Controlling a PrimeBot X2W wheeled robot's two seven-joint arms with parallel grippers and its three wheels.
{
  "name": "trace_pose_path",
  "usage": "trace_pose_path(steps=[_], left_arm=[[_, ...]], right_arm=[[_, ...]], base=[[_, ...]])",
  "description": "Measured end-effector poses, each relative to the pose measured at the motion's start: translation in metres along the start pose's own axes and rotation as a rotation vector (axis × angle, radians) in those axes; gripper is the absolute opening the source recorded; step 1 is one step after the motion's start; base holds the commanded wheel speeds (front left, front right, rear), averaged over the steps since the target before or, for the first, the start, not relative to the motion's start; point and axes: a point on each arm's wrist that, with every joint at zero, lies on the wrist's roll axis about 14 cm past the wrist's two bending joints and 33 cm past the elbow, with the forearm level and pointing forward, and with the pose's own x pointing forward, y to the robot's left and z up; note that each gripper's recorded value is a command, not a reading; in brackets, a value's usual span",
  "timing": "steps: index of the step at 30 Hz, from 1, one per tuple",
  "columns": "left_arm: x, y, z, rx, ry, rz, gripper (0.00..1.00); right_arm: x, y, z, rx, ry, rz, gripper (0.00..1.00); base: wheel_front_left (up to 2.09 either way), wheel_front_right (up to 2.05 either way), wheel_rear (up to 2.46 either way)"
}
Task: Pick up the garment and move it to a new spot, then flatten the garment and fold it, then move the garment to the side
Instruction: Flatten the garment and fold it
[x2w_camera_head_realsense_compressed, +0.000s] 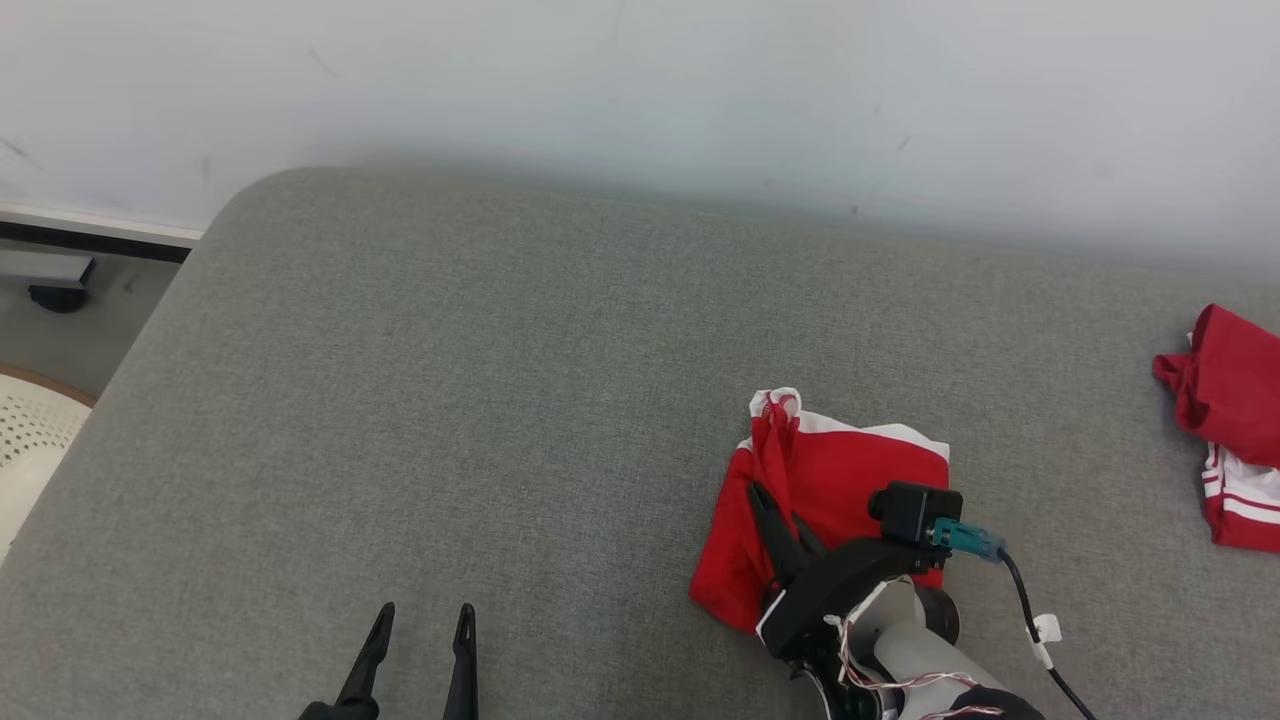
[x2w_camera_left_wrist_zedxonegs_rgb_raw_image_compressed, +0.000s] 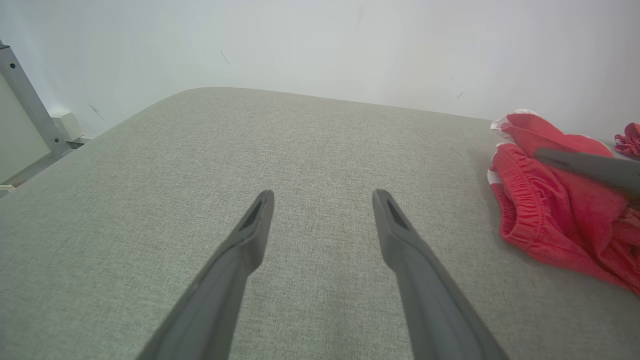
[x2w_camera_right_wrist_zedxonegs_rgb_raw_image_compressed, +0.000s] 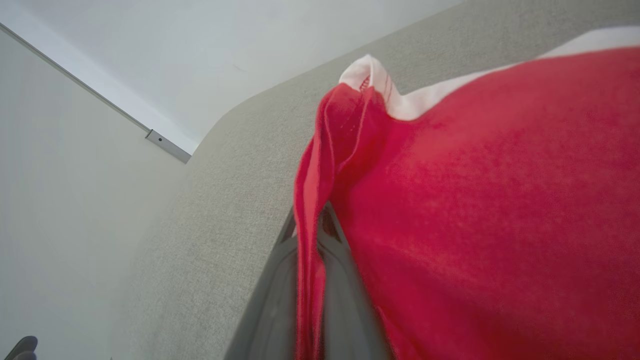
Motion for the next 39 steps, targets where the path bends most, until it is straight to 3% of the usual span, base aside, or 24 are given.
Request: trace_pose_path(steps=[2, 3, 4, 9, 12, 16, 19, 24, 32, 35, 39], left_arm=[[0.001, 0.0, -0.001, -0.001, 0.004, 0.001, 1.0], [0.001, -0.002, -0.002, -0.003, 0.006, -0.004, 1.0], [0.002, -0.003, -0.002, -0.003, 0.006, -0.006, 1.0], [0.004, -0.005, 0.0, -0.004, 0.0, -0.014, 1.0], [0.004, -0.004, 0.001, -0.005, -0.005, -0.014, 1.0], [0.006, -0.005, 0.006, -0.003, -0.022, -0.018, 1.0], [0.005, -0.004, 0.007, -0.002, -0.026, -0.017, 1.0], [0.007, -0.004, 0.009, 0.003, -0.029, -0.016, 1.0], [0.009, -0.004, 0.009, 0.009, -0.03, -0.018, 1.0], [0.008, -0.005, 0.008, 0.009, -0.028, -0.019, 1.0], [0.007, -0.003, 0.008, 0.009, -0.026, -0.014, 1.0]], right_arm=[[0.0, 0.0, -0.002, 0.012, 0.005, -0.002, 0.0], [-0.003, -0.001, -0.007, 0.015, 0.019, -0.005, 0.7], [-0.003, -0.001, -0.007, 0.015, 0.017, -0.004, 1.0], [0.0, 0.019, 0.015, -0.017, -0.044, 0.058, 1.0], [-0.003, 0.024, 0.05, -0.047, -0.139, 0.092, 1.0], [-0.032, -0.017, 0.105, -0.114, -0.307, 0.016, 1.0], [-0.052, -0.038, 0.124, -0.162, -0.381, -0.042, 1.0], [-0.081, -0.08, 0.113, -0.204, -0.38, -0.166, 1.0], [-0.088, -0.084, 0.084, -0.277, -0.321, -0.195, 1.0], [-0.083, -0.082, 0.071, -0.261, -0.29, -0.195, 0.0], [-0.078, -0.081, 0.057, -0.262, -0.247, -0.194, 0.0]], base=[[0.0, 0.0, 0.0], [0.0, 0.0, 0.0], [0.0, 0.0, 0.0], [0.0, 0.0, 0.0], [0.0, 0.0, 0.0], [0.0, 0.0, 0.0], [0.0, 0.0, 0.0], [0.0, 0.0, 0.0], [0.0, 0.0, 0.0], [0.0, 0.0, 0.0], [0.0, 0.0, 0.0]])
